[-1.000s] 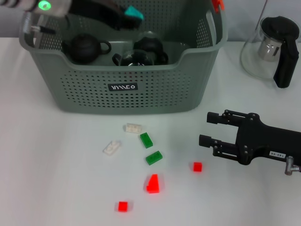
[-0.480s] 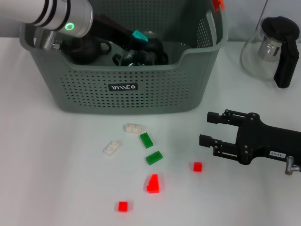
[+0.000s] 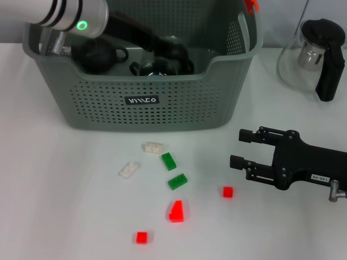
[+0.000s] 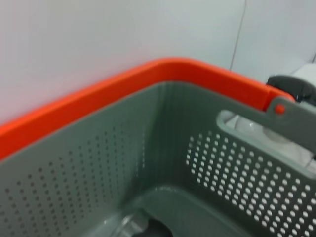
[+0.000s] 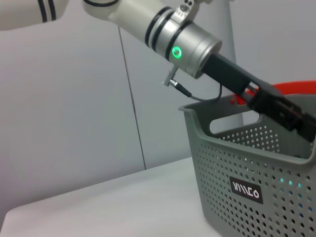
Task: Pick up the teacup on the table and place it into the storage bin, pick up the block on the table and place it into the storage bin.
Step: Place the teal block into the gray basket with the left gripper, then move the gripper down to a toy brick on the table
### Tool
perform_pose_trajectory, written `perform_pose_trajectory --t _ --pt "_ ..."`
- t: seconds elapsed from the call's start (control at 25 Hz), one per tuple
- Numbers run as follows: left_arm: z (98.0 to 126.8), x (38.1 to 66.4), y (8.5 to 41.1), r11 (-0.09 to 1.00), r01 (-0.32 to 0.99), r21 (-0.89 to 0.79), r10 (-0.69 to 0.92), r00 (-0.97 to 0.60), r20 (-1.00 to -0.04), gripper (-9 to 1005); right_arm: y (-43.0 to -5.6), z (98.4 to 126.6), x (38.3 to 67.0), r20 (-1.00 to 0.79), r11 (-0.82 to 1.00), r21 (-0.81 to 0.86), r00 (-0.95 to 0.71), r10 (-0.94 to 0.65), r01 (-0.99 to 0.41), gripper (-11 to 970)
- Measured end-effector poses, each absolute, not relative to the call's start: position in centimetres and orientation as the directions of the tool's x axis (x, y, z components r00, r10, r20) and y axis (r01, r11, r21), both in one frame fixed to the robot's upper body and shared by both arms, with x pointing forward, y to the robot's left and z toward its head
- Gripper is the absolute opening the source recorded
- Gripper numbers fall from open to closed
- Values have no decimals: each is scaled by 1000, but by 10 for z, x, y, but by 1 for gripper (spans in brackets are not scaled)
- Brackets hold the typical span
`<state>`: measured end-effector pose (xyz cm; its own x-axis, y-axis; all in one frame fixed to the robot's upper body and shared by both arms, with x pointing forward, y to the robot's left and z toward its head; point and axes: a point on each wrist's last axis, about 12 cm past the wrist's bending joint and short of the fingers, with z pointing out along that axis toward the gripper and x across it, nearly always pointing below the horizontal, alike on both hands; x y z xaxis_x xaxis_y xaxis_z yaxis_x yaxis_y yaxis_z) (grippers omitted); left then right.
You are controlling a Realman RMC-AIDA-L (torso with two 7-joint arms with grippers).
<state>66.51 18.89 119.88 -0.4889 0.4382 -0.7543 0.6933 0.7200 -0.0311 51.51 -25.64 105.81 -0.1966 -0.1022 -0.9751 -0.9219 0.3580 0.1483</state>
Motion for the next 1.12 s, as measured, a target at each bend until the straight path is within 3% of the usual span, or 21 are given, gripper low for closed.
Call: perform_pose_trajectory --t 0.12,0.32,0.6,0.72,1.0,1.12 --pt "1210 656 194 727 687 -15 395 -437 -808 681 -257 1058 515 -975 360 148 -196 -102 -921 684" --pt "1233 632 206 722 692 18 296 -285 -912 834 -256 1058 515 -975 359 149 -197 -102 -922 683" --pt "1220 609 229 719 684 -124 183 -358 -915 823 -256 1058 515 -975 360 149 -198 -101 -921 683" --pt "1206 593 239 641 742 -197 181 -395 -900 823 -257 1059 516 -975 365 149 -198 -99 -919 683" --pt "1153 546 262 375 905 -201 220 -297 -929 822 -258 1058 515 -975 372 152 -200 -94 -916 683" --pt "1133 534 264 341 917 -205 302 -314 -900 823 -259 1058 515 -975 376 155 -203 -92 -914 683"
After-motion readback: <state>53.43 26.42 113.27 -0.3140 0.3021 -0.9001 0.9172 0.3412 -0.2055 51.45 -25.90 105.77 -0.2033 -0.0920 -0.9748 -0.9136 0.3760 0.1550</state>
